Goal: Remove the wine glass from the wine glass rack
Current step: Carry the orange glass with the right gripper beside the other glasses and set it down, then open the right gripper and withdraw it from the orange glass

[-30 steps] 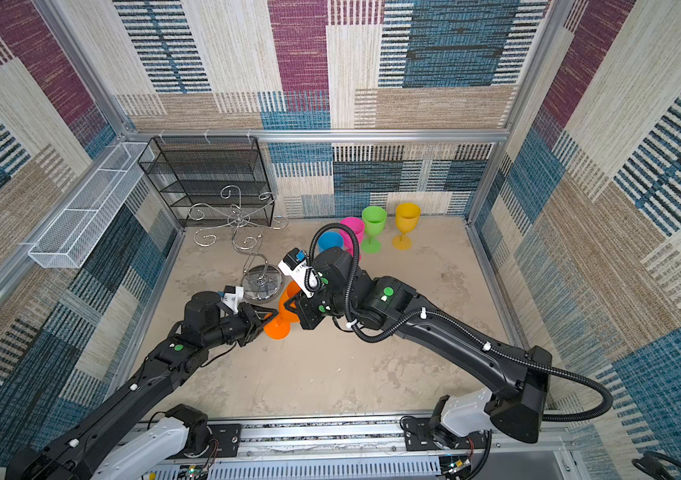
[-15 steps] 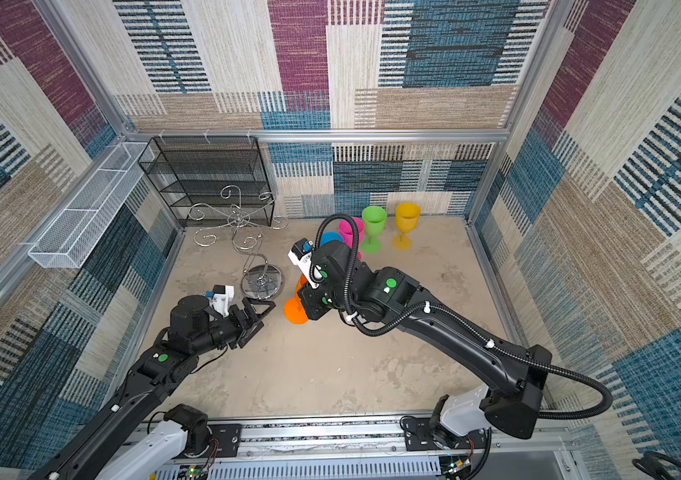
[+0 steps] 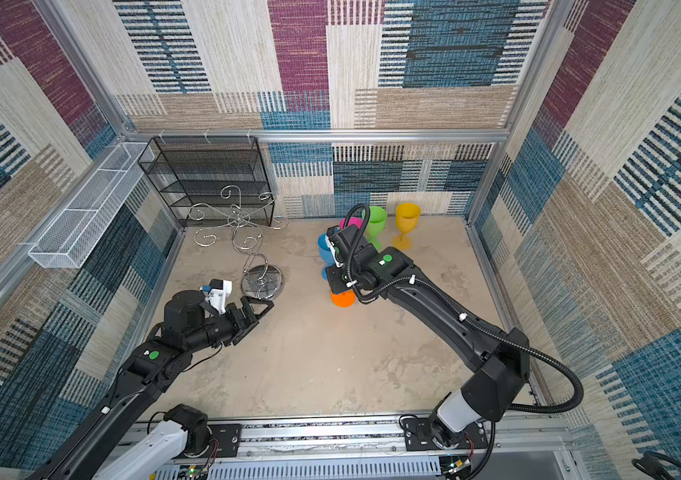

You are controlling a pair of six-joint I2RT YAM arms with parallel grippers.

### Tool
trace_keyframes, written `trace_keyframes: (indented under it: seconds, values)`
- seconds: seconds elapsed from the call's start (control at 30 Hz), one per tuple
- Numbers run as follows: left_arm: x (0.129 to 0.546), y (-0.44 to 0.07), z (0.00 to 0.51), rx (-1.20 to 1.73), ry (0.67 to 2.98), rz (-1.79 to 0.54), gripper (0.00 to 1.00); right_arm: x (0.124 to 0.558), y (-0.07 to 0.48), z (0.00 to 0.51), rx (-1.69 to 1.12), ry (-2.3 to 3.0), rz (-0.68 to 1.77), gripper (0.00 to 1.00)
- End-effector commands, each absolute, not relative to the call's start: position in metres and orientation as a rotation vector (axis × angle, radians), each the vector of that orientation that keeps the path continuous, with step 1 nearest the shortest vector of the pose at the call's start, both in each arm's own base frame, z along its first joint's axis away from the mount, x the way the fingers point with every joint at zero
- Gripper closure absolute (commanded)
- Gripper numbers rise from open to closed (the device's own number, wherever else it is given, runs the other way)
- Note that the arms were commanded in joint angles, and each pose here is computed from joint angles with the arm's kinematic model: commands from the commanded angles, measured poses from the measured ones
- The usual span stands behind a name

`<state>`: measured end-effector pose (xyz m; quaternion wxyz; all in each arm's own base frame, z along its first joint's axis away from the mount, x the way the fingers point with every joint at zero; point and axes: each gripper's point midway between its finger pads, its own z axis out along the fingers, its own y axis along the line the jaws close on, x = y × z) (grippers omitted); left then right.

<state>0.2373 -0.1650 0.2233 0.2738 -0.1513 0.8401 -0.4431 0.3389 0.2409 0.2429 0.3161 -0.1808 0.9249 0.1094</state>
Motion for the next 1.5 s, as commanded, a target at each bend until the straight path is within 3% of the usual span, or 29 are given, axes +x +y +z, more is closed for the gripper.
trace_keyframes:
  seconds: [0.0, 0.3, 0.6, 1.23, 1.4, 1.47]
  values:
    - [0.236, -0.163, 0.228, -0.342, 2.26, -1.147, 0.03, 0.371, 0.218, 0.242, -0.417, 2.41, 0.218, 1.0]
    - [0.236, -0.158, 0.239, -0.284, 2.267, -1.078, 0.03, 0.445, 0.173, 0.235, -0.31, 2.396, 0.089, 1.0]
    - [0.24, -0.159, 0.236, -0.29, 2.283, -1.067, 0.03, 0.485, 0.159, 0.21, -0.322, 2.424, 0.043, 1.0]
    - [0.246, -0.16, 0.24, -0.256, 2.284, -1.04, 0.04, 0.499, 0.167, 0.181, -0.343, 2.468, 0.118, 0.99]
    - [0.25, -0.161, 0.241, -0.248, 2.288, -1.034, 0.04, 0.496, 0.168, 0.174, -0.344, 2.484, 0.129, 0.94]
    - [0.251, -0.161, 0.241, -0.255, 2.285, -1.036, 0.04, 0.495, 0.168, 0.175, -0.348, 2.479, 0.13, 0.86]
